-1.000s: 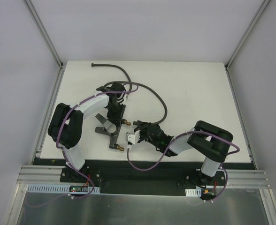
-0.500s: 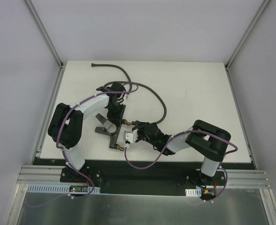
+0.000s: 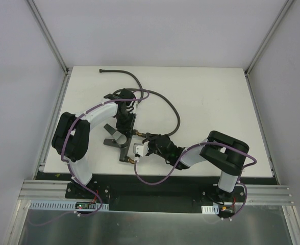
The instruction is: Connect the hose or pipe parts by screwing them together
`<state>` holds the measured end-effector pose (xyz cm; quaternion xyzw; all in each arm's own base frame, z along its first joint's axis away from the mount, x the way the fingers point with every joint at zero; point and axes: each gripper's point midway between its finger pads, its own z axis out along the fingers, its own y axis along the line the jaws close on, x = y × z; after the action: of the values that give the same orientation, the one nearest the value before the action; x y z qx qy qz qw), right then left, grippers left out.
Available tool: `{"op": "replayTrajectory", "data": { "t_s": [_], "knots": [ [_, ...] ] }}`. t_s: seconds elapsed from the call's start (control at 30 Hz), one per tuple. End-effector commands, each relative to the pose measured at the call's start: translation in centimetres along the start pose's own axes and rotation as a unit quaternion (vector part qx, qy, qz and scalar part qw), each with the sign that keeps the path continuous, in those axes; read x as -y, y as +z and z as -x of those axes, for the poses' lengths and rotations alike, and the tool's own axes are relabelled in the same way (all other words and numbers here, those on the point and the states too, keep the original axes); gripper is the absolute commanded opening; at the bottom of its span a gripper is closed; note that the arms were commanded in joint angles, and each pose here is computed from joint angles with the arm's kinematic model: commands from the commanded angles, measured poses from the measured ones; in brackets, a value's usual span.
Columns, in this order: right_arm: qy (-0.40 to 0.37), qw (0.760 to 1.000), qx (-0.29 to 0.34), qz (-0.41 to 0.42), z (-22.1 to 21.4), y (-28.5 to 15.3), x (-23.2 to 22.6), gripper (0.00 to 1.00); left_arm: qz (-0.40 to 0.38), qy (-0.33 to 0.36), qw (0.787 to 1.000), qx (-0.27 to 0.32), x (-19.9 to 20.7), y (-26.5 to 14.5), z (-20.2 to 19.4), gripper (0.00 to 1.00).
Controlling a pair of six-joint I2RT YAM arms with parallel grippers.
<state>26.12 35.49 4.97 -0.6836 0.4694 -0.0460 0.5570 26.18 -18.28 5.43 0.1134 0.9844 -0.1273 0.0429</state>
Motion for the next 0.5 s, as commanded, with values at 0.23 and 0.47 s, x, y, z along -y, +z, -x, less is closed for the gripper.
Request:
{"op": "replayTrajectory", "data": {
  "t_s": [0.23, 0.47],
  "knots": [
    [0.026, 0.999, 0.022, -0.033, 1.74, 0.5, 1.91, 0.01, -0.037, -0.016, 0.999, -0.002, 1.34, -0.93, -0.43, 0.0],
    [0.031, 0.999, 0.02, -0.035, 1.6, 0.4, 1.91, 0.01, -0.033, -0.016, 0.999, -0.003, 1.19, -0.83, -0.48, 0.0]
  ]
}}
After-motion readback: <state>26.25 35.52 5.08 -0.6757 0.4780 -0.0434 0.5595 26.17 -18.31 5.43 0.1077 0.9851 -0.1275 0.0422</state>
